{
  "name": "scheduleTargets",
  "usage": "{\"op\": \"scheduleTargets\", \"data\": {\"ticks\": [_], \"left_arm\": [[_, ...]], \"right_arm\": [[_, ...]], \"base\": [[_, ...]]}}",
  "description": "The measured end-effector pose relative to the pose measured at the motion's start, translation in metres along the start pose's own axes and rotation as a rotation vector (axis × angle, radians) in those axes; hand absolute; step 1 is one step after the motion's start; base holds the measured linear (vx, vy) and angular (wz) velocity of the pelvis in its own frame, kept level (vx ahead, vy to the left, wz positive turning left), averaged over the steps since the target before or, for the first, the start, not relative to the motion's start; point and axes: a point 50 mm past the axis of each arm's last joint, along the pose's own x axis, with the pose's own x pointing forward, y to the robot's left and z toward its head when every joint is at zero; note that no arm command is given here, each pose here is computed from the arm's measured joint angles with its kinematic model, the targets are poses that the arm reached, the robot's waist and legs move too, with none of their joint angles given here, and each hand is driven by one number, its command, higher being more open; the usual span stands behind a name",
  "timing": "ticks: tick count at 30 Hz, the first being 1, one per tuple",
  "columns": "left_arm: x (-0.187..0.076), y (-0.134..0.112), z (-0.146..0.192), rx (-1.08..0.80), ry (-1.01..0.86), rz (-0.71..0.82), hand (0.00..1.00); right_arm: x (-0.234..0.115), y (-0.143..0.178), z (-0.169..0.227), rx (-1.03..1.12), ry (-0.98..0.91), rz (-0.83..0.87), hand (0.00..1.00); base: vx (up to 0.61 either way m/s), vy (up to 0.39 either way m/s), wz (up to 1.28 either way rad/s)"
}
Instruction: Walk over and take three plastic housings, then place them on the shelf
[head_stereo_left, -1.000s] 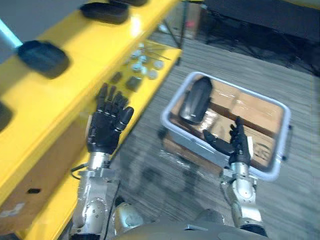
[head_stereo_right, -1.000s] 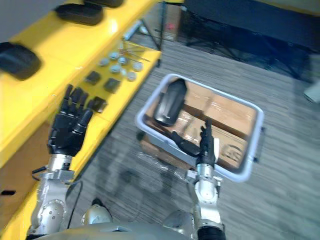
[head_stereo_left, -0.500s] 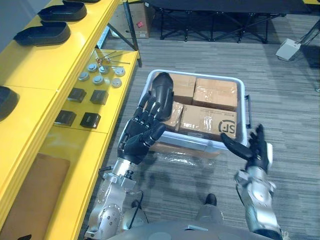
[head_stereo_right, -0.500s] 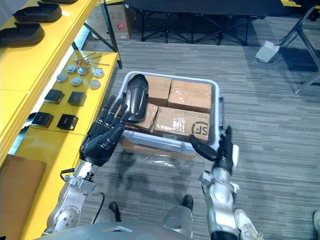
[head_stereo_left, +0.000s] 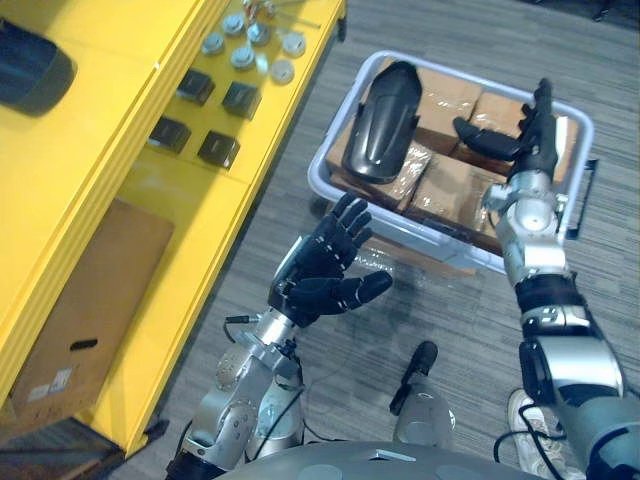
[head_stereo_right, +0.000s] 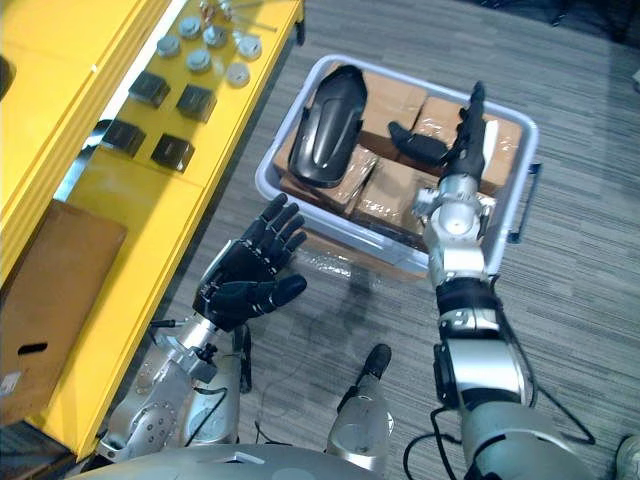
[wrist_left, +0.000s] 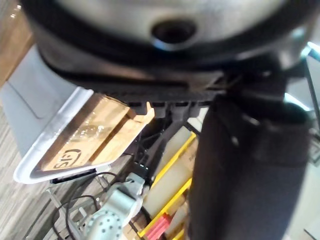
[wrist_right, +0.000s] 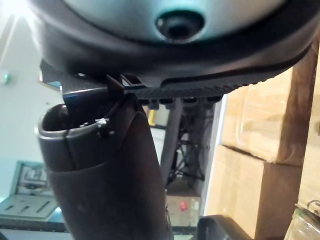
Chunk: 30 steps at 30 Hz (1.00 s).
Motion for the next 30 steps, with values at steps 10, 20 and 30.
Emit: {"op": "scheduleTargets", "data": {"ticks": [10, 20, 30], "left_arm": [[0.002, 0.005, -0.015, -0.051, -0.022, 0.059, 1.0], [0.004, 0.009, -0.034, -0.097, 0.02, 0.12, 1.0], [0.002, 0.01, -0.035, -0.093, 0.028, 0.133, 1.0]], "right_arm": [[0.048, -0.017, 0.06, -0.081, 0.002, -0.075, 1.0], [0.058, -0.044, 0.069, -0.184, 0.158, -0.199, 0.0], [0.057, -0.074, 0.065, -0.35, 0.333, -0.192, 0.0]], "base": [[-0.03, -0.001, 0.23], [-0.07, -0.024, 0.11], [-0.06, -0.038, 0.04]]}}
